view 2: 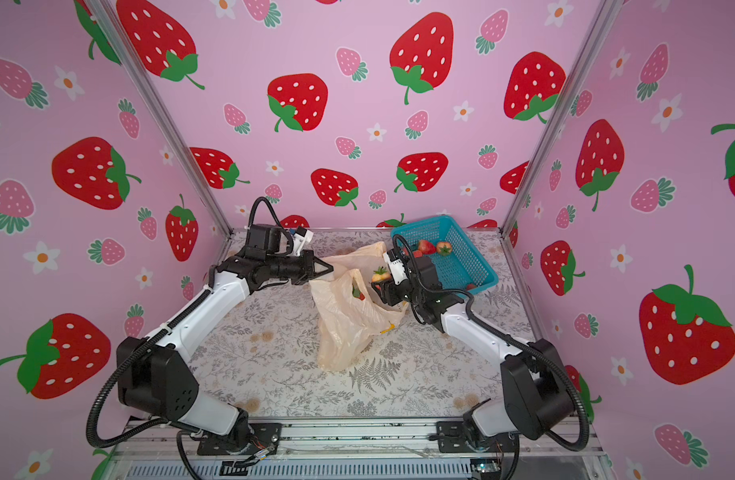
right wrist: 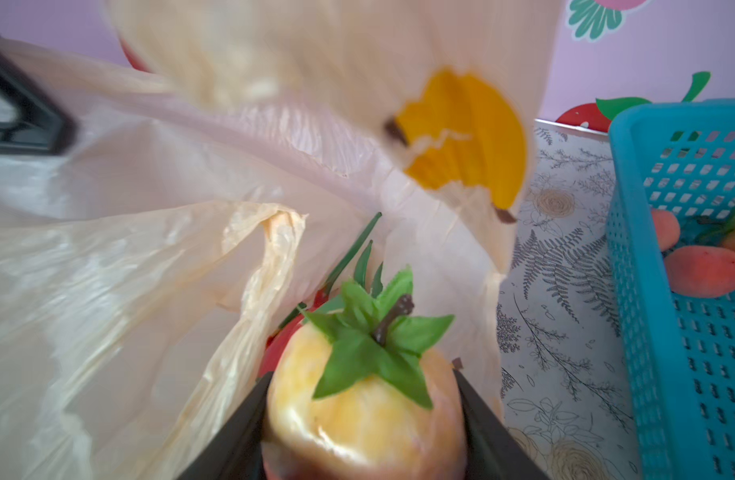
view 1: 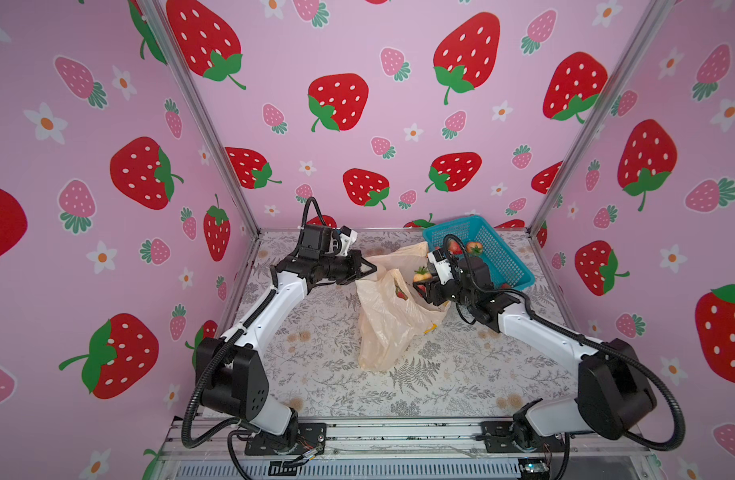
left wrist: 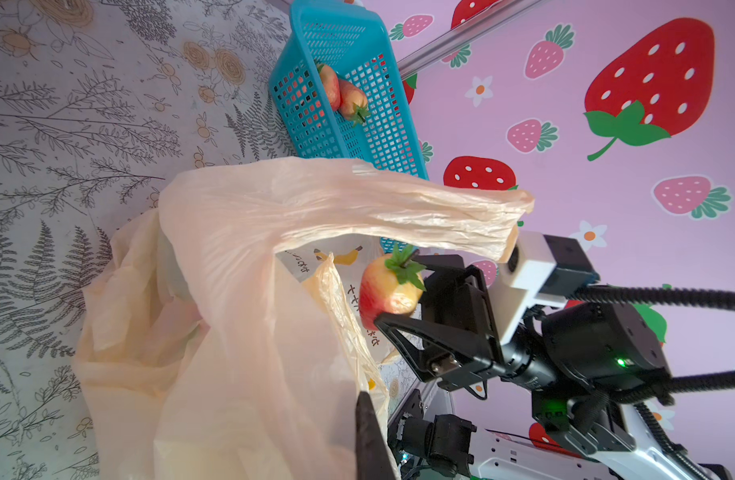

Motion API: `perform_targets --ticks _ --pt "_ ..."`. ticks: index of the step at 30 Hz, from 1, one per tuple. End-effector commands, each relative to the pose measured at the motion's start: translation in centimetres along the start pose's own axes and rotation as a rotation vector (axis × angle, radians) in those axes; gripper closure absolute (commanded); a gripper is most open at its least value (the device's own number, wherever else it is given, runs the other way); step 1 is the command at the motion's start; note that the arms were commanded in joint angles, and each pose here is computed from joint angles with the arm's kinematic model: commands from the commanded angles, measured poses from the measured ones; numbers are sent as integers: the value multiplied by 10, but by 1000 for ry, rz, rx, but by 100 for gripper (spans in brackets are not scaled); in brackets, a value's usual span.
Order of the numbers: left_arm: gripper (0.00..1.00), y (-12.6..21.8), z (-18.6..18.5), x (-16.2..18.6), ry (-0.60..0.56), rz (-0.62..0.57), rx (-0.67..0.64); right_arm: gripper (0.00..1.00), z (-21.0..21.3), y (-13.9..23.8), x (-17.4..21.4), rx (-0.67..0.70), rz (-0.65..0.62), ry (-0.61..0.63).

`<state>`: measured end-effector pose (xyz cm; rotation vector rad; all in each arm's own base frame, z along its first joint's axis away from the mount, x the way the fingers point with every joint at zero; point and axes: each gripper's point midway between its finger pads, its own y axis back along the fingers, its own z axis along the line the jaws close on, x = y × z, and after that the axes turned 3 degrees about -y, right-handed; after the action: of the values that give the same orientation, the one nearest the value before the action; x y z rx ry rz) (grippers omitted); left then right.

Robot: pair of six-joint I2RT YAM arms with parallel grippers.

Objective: Place the fake fruits into the plastic bag and tie a complex knot
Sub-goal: 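Carry the peach with the right gripper into the bag mouth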

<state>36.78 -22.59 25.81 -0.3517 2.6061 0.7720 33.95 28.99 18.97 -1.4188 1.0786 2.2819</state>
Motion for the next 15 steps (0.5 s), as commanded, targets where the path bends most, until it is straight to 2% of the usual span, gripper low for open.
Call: perform_targets --ticks 1,7,15 --pt "100 4 -6 3 -14 1 10 66 2 -13 -11 25 -24 -25" --pt "100 5 -8 3 -17 -2 13 65 14 -37 21 -37 88 -87" --pt "100 6 -9 3 -19 -3 12 60 63 -45 34 -277 150 -87"
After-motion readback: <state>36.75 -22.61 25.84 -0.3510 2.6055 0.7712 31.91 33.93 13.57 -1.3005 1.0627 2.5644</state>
